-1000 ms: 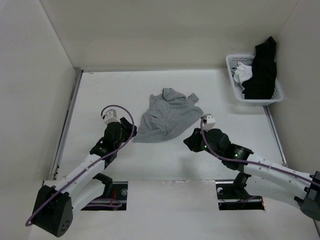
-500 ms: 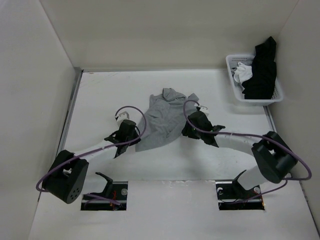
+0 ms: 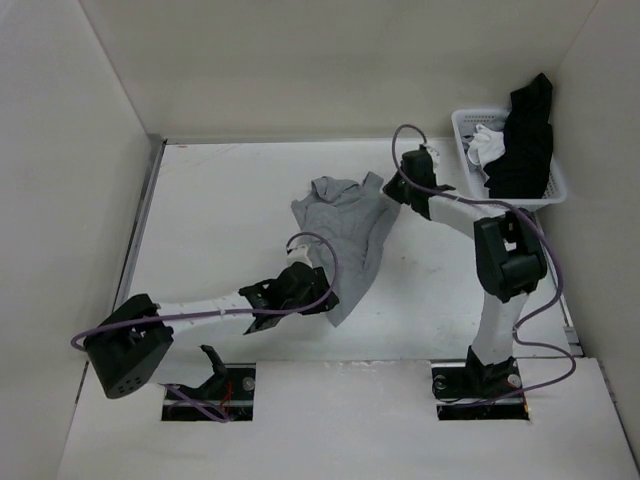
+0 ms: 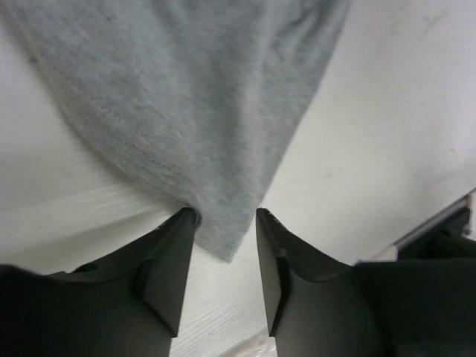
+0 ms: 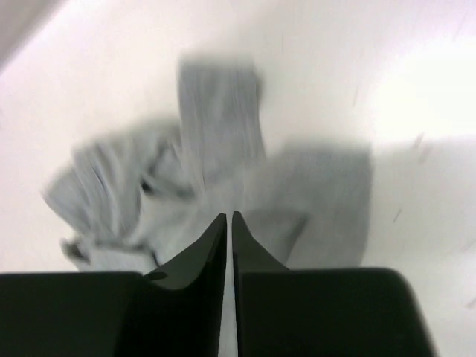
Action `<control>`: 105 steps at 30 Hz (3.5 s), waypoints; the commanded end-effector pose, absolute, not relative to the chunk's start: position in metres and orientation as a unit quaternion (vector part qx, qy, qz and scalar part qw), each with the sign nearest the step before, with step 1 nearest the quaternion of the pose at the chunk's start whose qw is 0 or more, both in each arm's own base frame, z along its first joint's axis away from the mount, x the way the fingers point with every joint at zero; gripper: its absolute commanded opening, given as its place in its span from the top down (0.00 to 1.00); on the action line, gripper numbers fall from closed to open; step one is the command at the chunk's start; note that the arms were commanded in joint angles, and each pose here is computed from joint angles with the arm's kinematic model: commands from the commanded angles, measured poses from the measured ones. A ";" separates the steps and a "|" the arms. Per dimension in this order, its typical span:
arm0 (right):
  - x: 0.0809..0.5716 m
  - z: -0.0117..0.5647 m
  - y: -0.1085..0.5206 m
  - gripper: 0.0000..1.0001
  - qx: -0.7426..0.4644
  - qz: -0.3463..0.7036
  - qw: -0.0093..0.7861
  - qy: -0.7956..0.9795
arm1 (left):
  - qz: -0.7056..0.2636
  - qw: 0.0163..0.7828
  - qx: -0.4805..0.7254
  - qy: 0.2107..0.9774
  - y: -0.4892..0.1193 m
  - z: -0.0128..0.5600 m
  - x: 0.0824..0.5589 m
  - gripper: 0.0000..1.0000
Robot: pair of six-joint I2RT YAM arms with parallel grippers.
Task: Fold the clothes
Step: Flatten the tank top out
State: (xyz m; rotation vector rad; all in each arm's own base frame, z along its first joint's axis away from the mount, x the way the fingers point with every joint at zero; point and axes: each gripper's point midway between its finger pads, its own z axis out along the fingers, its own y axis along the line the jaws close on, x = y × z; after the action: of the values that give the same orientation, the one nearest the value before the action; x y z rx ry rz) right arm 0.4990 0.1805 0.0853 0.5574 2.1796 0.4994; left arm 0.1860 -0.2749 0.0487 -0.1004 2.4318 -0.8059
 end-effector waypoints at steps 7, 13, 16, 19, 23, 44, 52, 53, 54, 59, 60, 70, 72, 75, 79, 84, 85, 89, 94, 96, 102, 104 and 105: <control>0.374 0.087 0.202 0.72 0.148 0.199 0.413 0.876 | -0.278 0.436 -0.189 0.835 -0.200 0.110 0.275 0.62; 0.229 0.046 0.254 0.85 0.085 0.209 0.328 0.917 | -0.222 0.431 -0.228 0.844 -0.166 0.088 0.325 0.62; 0.191 0.039 0.270 0.60 0.060 0.198 0.307 0.929 | -0.222 0.419 -0.215 0.854 -0.175 0.079 0.334 0.61; 0.181 0.032 0.276 0.53 0.054 0.178 0.305 0.934 | -0.224 0.422 -0.208 0.854 -0.181 0.075 0.339 0.59; 0.183 0.028 0.292 0.55 0.050 0.178 0.301 0.935 | -0.234 0.422 -0.196 0.854 -0.190 0.073 0.346 0.57; 0.235 0.134 0.124 0.99 0.193 0.202 0.456 0.845 | -0.270 0.395 -0.206 0.853 -0.228 0.056 0.397 0.53; 0.245 0.135 0.127 0.99 0.184 0.213 0.463 0.841 | -0.292 0.370 -0.199 0.859 -0.255 0.043 0.416 0.71; 0.248 0.139 0.129 0.99 0.181 0.219 0.467 0.837 | -0.293 0.373 -0.197 0.858 -0.257 0.044 0.420 0.80; 0.251 0.146 0.133 0.99 0.177 0.228 0.475 0.831 | -0.294 0.375 -0.196 0.857 -0.258 0.047 0.425 0.88; 0.264 0.253 0.161 0.99 0.118 0.315 0.545 0.768 | -0.340 0.446 -0.205 0.802 -0.258 0.146 0.458 1.00; 0.262 0.287 0.163 1.00 0.105 0.334 0.565 0.747 | -0.351 0.472 -0.202 0.783 -0.257 0.179 0.462 1.00; 0.165 0.359 0.183 1.00 0.030 0.492 0.541 0.681 | -0.281 0.605 -0.291 0.686 -0.156 0.218 0.433 0.88; 0.168 0.307 0.188 1.00 0.050 0.477 0.502 0.720 | -0.251 0.596 -0.321 0.692 -0.132 0.184 0.447 0.78; 0.182 0.238 0.187 1.00 0.082 0.420 0.458 0.779 | -0.257 0.554 -0.356 0.708 -0.107 0.150 0.468 0.63; 0.204 0.190 0.177 1.00 0.111 0.357 0.447 0.812 | -0.268 0.537 -0.360 0.714 -0.101 0.147 0.452 0.62; 0.218 0.176 0.171 1.00 0.124 0.341 0.456 0.813 | -0.219 0.501 -0.353 0.759 -0.097 0.115 0.397 0.68; 0.219 0.173 0.171 1.00 0.124 0.340 0.455 0.814 | -0.219 0.491 -0.336 0.773 -0.106 0.111 0.386 0.69; 0.219 0.154 0.163 1.00 0.134 0.320 0.449 0.824 | -0.218 0.462 -0.245 0.824 -0.150 0.101 0.342 0.80; 0.222 0.140 0.156 1.00 0.149 0.309 0.446 0.827 | -0.175 0.425 -0.167 0.872 -0.166 0.078 0.327 0.76; 0.224 0.139 0.157 1.00 0.146 0.308 0.446 0.828 | -0.159 0.418 -0.137 0.884 -0.173 0.072 0.333 0.69; 0.226 0.141 0.161 1.00 0.141 0.314 0.449 0.824 | -0.122 0.428 -0.085 0.891 -0.186 0.065 0.354 0.60; 0.227 0.140 0.163 0.99 0.140 0.315 0.447 0.825 | -0.128 0.430 -0.079 0.890 -0.193 0.065 0.358 0.60; 0.227 0.138 0.163 0.99 0.139 0.315 0.446 0.826 | -0.132 0.429 -0.075 0.891 -0.197 0.064 0.358 0.61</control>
State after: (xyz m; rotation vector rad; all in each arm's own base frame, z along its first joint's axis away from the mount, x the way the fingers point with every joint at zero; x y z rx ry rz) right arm 0.2186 0.1575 0.1241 0.3465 2.1095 0.7371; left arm 0.3391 -0.1835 0.0408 -0.2530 2.2983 -0.3068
